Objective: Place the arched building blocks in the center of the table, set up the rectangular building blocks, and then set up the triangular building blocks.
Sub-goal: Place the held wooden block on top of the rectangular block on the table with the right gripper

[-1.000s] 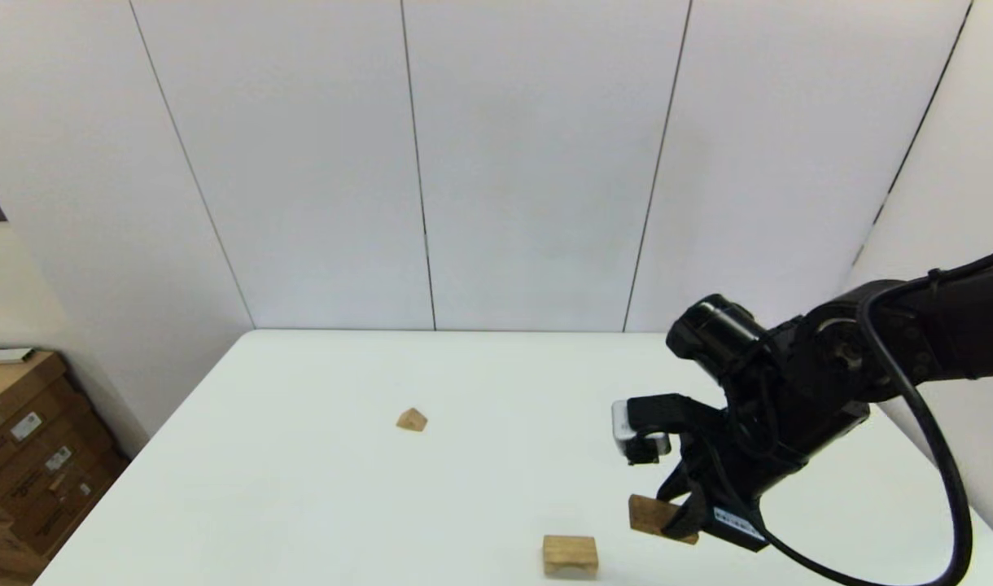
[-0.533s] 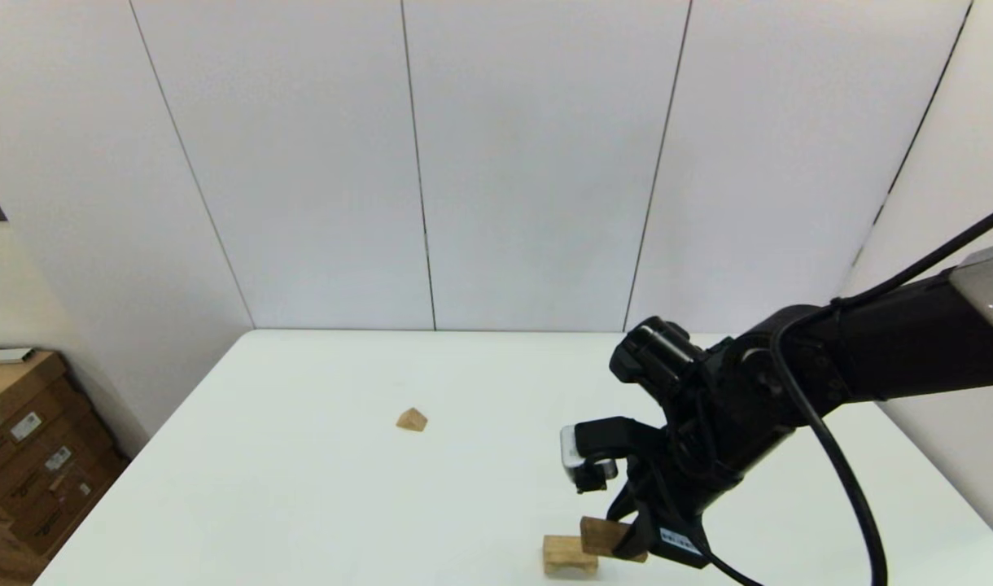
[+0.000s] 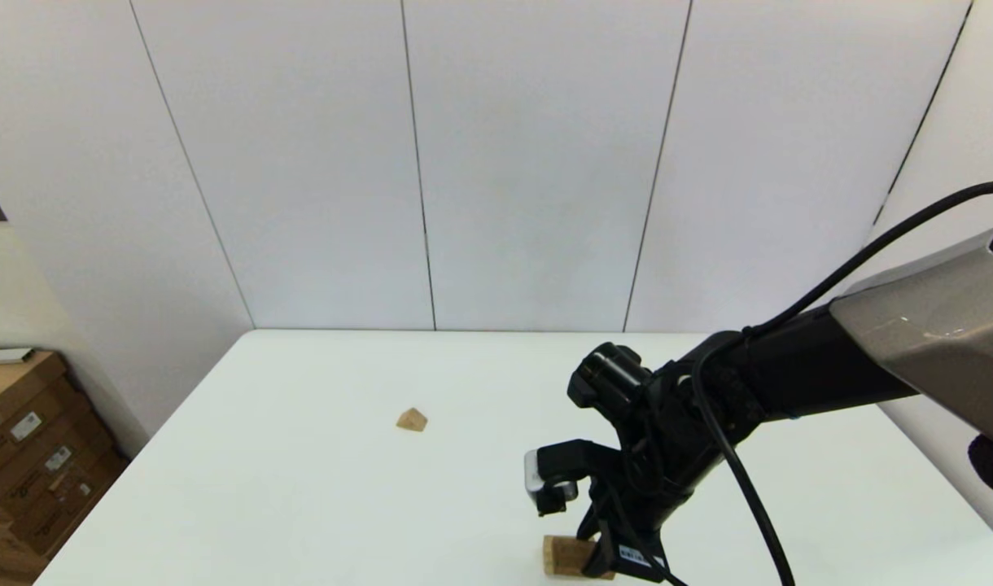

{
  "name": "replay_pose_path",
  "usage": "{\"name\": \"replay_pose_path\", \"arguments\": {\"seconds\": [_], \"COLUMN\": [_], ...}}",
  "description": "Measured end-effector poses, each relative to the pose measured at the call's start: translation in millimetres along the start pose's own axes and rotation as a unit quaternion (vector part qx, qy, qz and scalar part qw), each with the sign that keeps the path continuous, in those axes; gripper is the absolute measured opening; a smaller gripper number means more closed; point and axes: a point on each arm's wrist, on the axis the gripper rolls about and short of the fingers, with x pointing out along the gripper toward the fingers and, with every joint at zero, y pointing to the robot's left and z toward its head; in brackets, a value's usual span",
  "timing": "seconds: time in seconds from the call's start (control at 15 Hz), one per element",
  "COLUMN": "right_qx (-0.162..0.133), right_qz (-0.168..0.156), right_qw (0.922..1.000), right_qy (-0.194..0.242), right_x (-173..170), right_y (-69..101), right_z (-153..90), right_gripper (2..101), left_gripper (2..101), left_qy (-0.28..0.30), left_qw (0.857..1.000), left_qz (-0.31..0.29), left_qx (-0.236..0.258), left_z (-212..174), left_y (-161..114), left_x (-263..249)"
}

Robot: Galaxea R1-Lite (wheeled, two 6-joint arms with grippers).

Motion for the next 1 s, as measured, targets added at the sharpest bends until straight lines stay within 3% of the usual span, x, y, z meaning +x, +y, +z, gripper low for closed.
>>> {"name": "replay_pose_path", "arguments": {"seconds": [1.0], "right_qx": [0.016], "right_qz": [0.003], "right_qw": [0.9999], "right_qy": [0.005], "right_x": [24.0], "right_y": [-26.7], "right_z": [0.4], "right_gripper": [24.0], "left_gripper": [97.8], "left_qy": [0.0], "left_qw": [1.0], "left_qz": [0.0], "left_qx": [0.0], "left_z": [0.0], "left_y": [0.0], "left_x": [0.0]}}
